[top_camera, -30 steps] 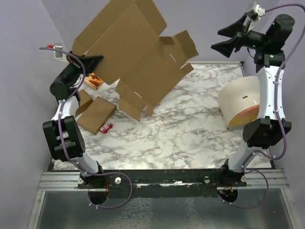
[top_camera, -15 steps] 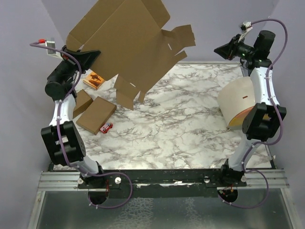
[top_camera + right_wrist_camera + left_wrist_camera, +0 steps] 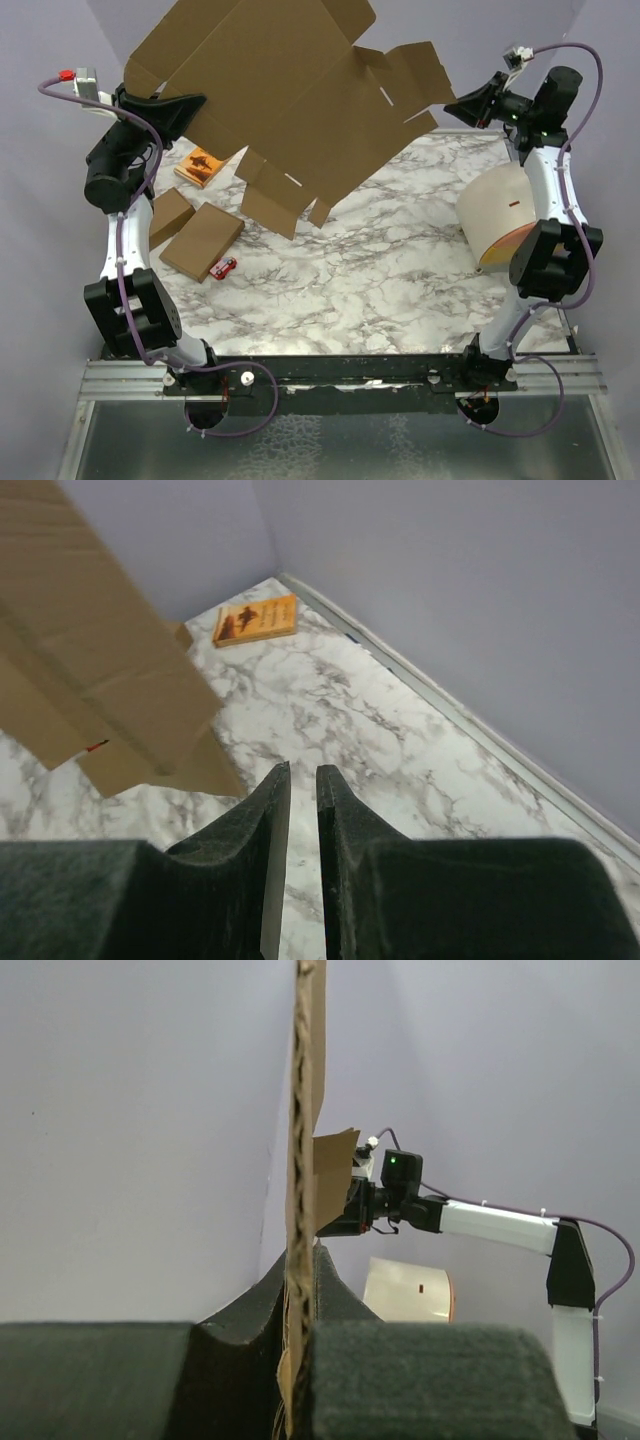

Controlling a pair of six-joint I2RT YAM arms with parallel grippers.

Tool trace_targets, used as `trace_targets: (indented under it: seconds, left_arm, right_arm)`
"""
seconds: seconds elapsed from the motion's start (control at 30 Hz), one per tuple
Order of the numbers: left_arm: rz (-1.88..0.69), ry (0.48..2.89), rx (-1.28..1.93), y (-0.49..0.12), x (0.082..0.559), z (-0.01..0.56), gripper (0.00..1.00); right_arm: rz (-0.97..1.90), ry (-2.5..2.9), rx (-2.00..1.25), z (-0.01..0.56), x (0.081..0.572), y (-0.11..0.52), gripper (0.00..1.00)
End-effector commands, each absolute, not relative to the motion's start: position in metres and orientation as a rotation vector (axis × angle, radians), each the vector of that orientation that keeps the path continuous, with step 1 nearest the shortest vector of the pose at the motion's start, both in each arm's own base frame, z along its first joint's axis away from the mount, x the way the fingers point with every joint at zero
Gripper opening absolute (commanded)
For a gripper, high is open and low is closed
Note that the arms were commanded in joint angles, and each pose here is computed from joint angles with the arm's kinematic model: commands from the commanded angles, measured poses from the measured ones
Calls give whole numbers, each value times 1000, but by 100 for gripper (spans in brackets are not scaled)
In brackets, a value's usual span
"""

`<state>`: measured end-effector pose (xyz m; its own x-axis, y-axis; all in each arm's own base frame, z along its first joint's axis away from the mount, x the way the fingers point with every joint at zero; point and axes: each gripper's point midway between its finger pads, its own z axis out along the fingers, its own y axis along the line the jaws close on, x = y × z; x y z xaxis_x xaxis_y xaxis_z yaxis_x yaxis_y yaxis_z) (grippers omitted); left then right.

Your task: Fold the paper box

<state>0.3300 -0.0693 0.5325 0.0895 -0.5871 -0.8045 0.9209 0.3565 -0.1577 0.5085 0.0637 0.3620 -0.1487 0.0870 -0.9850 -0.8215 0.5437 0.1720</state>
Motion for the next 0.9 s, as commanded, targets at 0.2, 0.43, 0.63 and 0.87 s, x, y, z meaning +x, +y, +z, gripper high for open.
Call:
trace_targets:
  seconds: [0.2, 0.43, 0.63, 0.87]
  left_arm:
    - [-1078, 676, 611, -79, 273, 564, 0]
    - [-1067, 649, 640, -83, 261, 574, 0]
    - [-1076, 638, 631, -83, 258, 576, 0]
    - [-1080, 638, 627, -82, 258, 576, 0]
  right_arm:
    - [1026, 1371, -866, 393, 442, 95, 18]
    - [855, 1441, -713, 395, 488, 77, 17]
    - [874, 1474, -697, 379, 508, 76, 11]
    - [954, 1427, -819, 380, 491, 95, 1]
